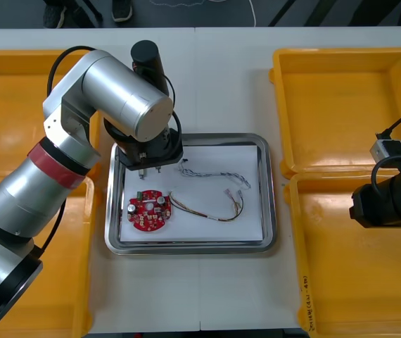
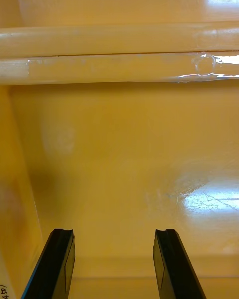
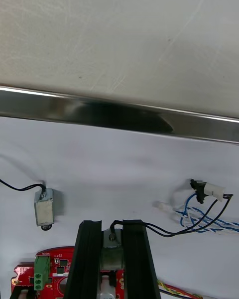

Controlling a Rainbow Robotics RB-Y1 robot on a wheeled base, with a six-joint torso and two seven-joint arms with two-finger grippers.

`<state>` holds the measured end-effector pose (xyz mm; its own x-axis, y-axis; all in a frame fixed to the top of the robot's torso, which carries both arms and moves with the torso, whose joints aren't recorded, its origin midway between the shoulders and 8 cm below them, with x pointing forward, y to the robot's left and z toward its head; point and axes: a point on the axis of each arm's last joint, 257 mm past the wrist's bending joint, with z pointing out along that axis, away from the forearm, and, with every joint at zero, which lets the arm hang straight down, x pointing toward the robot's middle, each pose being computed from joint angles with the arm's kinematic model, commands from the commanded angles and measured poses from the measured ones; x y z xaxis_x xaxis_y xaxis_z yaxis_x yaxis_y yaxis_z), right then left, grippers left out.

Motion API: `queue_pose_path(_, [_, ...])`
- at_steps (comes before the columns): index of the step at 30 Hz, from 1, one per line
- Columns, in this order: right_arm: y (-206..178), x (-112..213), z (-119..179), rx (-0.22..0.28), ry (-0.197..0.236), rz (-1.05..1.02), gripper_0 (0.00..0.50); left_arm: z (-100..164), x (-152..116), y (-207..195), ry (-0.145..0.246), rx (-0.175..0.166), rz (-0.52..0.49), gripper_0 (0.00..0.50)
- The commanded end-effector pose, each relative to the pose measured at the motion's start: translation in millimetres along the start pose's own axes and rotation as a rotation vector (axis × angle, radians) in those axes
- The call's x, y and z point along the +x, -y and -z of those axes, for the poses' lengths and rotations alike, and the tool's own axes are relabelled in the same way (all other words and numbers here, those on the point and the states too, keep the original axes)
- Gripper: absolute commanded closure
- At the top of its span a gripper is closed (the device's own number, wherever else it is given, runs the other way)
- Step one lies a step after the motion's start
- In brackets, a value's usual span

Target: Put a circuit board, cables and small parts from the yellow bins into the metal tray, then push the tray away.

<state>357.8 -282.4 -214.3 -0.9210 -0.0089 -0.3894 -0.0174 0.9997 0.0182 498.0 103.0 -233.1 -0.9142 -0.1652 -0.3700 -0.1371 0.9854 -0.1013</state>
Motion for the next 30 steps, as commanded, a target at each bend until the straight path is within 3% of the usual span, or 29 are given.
queue_pose_path(1, [4, -2, 5, 0.003, 0.017, -0.019, 0.039, -7, 10, 11, 0.004, 0.023, -0.094, 0.500])
queue_pose_path(9, [4, -1, 5, 0.001, 0.016, -0.018, 0.039, -13, 14, 8, 0.003, 0.024, -0.107, 0.499])
queue_pose_path(12, [4, -2, 5, 0.001, 0.018, -0.016, 0.040, -14, 14, 8, 0.004, 0.022, -0.113, 0.449])
queue_pose_path(13, [4, -2, 6, 0.002, 0.019, -0.018, 0.039, -14, 14, 8, 0.004, 0.022, -0.113, 0.321])
queue_pose_path(14, [4, -1, 5, 0.001, 0.016, -0.017, 0.041, -13, 13, 8, 0.005, 0.023, -0.111, 0.238])
queue_pose_path(15, [4, -2, 5, 0.001, 0.018, -0.016, 0.040, -13, 14, 8, 0.006, 0.024, -0.116, 0.083])
queue_pose_path(16, [4, -2, 5, 0.001, 0.018, -0.016, 0.039, -11, 12, 10, 0.016, 0.027, -0.116, 0.000])
queue_pose_path(30, [4, -1, 5, 0.000, 0.016, -0.014, 0.040, 25, 0, 8, 0.064, 0.022, -0.124, 0.000])
